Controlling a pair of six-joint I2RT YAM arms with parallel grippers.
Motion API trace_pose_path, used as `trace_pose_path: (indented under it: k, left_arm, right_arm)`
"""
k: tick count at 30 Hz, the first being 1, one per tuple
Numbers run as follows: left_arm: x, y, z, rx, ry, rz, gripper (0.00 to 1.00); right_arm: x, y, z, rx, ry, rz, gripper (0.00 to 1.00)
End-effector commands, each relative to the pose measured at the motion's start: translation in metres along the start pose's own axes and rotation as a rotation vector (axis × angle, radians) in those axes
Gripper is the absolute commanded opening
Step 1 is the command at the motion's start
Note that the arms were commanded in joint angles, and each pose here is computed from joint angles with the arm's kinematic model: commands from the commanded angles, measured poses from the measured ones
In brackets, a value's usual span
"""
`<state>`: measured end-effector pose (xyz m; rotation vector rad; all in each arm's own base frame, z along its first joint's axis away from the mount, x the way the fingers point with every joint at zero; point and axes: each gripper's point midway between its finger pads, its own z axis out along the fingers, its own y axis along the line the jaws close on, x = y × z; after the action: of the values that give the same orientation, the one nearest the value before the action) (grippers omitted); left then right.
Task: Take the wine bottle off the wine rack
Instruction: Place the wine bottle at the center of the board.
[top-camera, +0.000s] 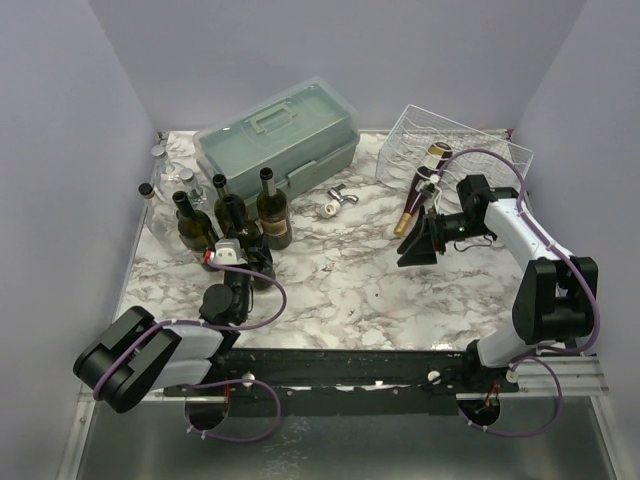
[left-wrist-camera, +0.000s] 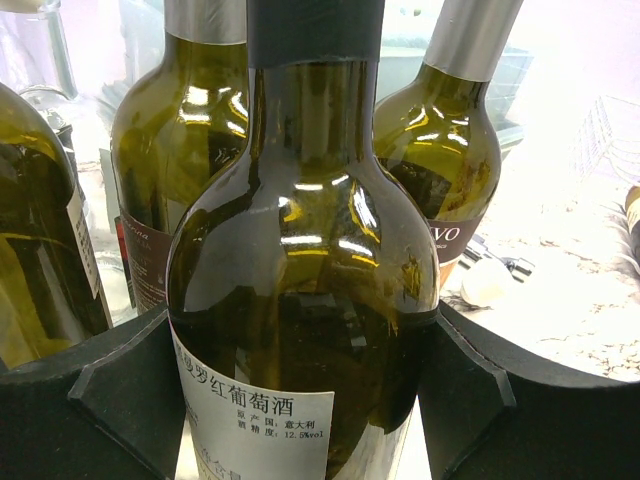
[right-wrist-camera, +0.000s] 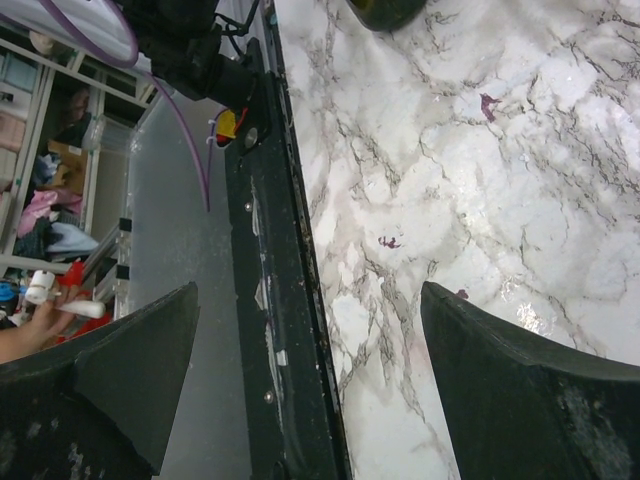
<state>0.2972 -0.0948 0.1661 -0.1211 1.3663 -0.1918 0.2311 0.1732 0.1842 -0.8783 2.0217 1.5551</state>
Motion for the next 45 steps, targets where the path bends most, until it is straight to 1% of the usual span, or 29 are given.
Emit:
trace_pose_path:
  k: [1, 3, 6, 8, 10, 16, 26, 31, 36, 41, 45]
  left_arm:
    - [-0.022, 0.003, -0.01, 0.015, -0.096, -0.079, 0.42]
    - [-0.023, 0.003, -0.011, 0.023, -0.099, -0.079, 0.51]
    - [-0.023, 0.002, -0.014, 0.034, -0.1, -0.08, 0.52]
    - [-0.023, 0.002, -0.015, 0.039, -0.1, -0.084, 0.59]
    - [-0.023, 0.001, -0.017, 0.049, -0.1, -0.089, 0.62]
    - [-0.02, 0.001, -0.018, 0.054, -0.091, -0.09, 0.67]
    - [-0.012, -0.003, -0.015, 0.064, -0.062, -0.078, 0.67]
    - [-0.008, -0.005, -0.014, 0.074, -0.047, -0.075, 0.69]
    - [-0.008, -0.005, -0.015, 0.079, -0.05, -0.065, 0.76]
    - [-0.008, -0.004, -0.018, 0.081, -0.048, -0.072, 0.86]
    - [-0.008, -0.004, -0.02, 0.087, -0.049, -0.076, 0.87]
  right_arm:
    - [-0.004, 0.005, -0.003, -0.02, -0.025, -0.014, 0.95]
    - [-0.005, 0.006, -0.003, -0.022, -0.025, -0.014, 0.95]
    - [-0.005, 0.006, -0.002, -0.024, -0.026, -0.012, 0.95]
    - [-0.004, 0.006, -0.003, -0.025, -0.026, -0.012, 0.95]
    - [-0.005, 0.007, -0.003, -0.027, -0.026, -0.013, 0.95]
    - [-0.005, 0.008, -0.003, -0.031, -0.028, -0.014, 0.95]
    - [-0.005, 0.009, -0.003, -0.036, -0.027, -0.016, 0.95]
    - [-0.004, 0.01, -0.003, -0.04, -0.026, -0.016, 0.95]
    - [-0.004, 0.01, -0.003, -0.044, -0.025, -0.015, 0.96]
    - [-0.004, 0.011, -0.003, -0.047, -0.025, -0.016, 0.96]
    - [-0.004, 0.011, -0.003, -0.049, -0.025, -0.016, 0.96]
